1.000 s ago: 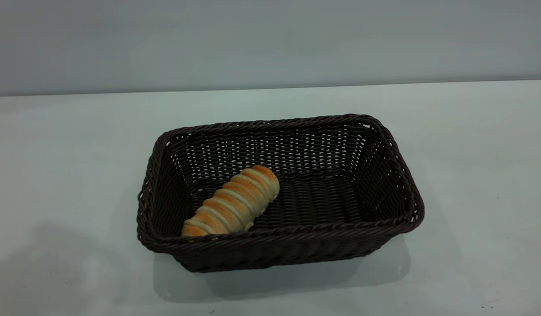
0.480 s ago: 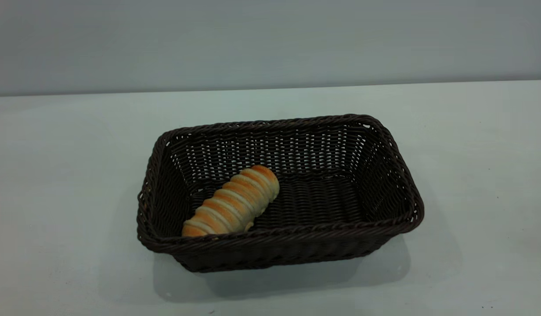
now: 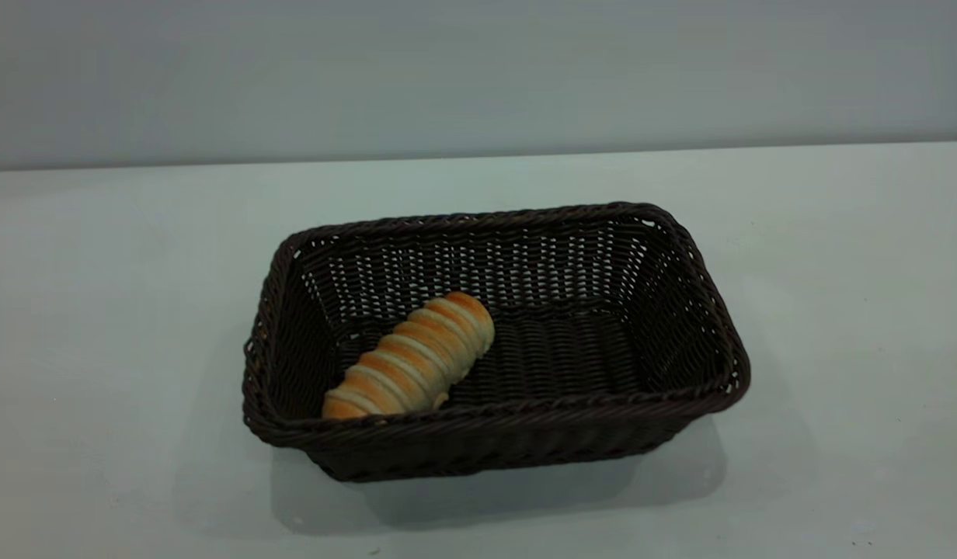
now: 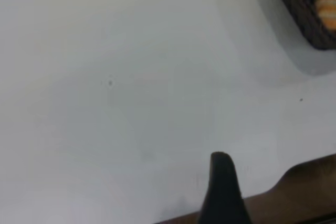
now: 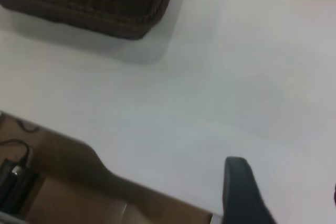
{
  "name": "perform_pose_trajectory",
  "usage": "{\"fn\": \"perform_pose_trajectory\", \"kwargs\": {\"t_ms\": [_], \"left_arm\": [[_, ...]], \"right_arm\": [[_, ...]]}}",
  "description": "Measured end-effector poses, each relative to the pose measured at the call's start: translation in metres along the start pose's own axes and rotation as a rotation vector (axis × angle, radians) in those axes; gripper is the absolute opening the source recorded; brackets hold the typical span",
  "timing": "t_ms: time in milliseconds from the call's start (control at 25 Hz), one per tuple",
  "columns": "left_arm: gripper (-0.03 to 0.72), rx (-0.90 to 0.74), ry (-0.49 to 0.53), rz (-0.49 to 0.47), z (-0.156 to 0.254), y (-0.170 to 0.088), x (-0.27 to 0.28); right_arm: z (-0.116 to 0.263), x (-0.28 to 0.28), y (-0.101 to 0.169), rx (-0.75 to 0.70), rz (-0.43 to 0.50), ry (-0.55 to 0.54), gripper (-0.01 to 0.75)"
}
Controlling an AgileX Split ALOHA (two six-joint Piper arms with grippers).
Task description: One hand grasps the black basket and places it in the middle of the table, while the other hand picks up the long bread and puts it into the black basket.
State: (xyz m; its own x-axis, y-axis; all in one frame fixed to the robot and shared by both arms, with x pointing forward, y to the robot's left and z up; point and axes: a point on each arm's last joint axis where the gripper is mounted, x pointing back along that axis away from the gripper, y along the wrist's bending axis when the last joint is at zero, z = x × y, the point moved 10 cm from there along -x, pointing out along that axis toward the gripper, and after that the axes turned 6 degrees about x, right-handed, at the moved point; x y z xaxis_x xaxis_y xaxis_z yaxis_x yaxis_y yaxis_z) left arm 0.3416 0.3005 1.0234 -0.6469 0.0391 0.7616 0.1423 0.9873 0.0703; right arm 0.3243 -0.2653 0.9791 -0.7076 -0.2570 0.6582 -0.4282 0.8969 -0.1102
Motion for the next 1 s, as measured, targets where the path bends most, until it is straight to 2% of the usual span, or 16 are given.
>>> {"fn": "perform_pose_trajectory", "kwargs": {"t_ms": [320,680,1000], "left_arm": [[0.586,0.02,-0.086,0.023,0.045,-0.001,-0.009],[0.586,0.079,-0.227,0.071,0.056,-0.005,-0.002],[0.586,0.094,-0.189,0.072,0.064,-0.007,-0.015]], "right_arm": [[0.005,0.005,0.001,0.005,0.013,-0.067,0.435],[0.005,0.007,0.0,0.008,0.019,-0.084,0.435],[0.005,0.007,0.0,0.008,0.02,-0.084,0.435]]}}
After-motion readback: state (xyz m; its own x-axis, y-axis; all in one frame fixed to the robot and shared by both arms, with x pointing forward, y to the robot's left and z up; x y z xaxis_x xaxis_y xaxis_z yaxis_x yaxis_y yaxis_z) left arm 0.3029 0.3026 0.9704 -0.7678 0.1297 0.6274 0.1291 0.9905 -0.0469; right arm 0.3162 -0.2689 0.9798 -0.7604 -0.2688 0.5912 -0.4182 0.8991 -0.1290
